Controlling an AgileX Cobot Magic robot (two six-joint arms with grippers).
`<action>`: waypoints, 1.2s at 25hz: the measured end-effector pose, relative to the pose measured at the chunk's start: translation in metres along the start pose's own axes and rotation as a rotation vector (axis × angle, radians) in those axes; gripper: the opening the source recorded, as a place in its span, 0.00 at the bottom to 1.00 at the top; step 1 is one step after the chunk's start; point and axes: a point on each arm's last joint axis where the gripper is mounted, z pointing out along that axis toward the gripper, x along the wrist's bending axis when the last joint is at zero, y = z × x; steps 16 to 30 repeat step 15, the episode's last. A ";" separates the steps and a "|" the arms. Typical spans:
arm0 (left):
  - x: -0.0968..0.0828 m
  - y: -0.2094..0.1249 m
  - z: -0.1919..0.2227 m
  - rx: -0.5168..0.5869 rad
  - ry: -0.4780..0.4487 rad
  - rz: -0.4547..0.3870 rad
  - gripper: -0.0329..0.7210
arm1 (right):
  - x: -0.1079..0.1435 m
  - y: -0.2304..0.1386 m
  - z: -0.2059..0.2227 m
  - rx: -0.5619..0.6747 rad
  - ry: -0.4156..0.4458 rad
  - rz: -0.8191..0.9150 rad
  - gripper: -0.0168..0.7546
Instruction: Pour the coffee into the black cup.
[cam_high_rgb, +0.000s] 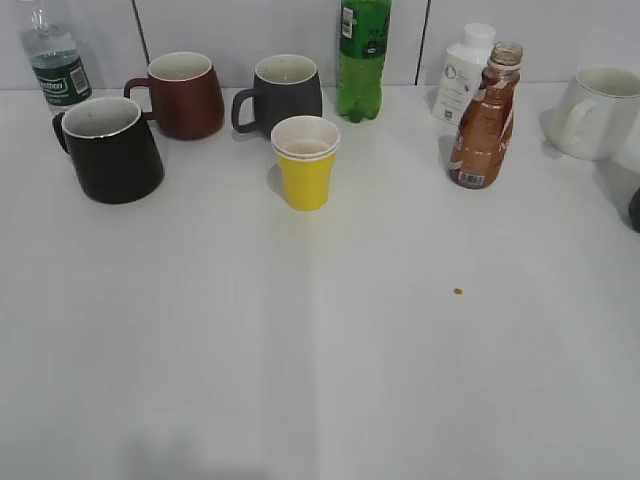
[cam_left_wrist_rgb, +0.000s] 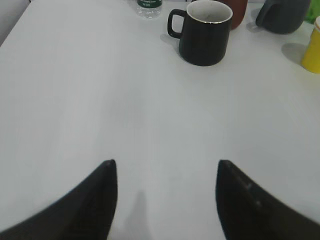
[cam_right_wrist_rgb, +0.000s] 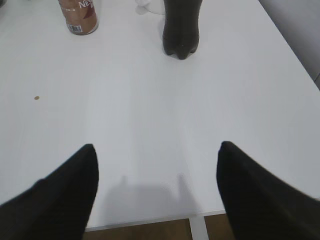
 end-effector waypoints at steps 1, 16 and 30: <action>0.000 0.000 0.000 0.000 0.000 0.000 0.66 | 0.000 0.000 0.000 0.000 0.000 0.000 0.77; 0.000 0.000 0.000 0.000 0.000 0.000 0.58 | 0.000 0.000 0.000 0.000 0.000 0.000 0.77; 0.000 0.000 0.000 0.000 0.000 0.000 0.58 | 0.000 0.000 0.000 0.000 0.000 0.000 0.77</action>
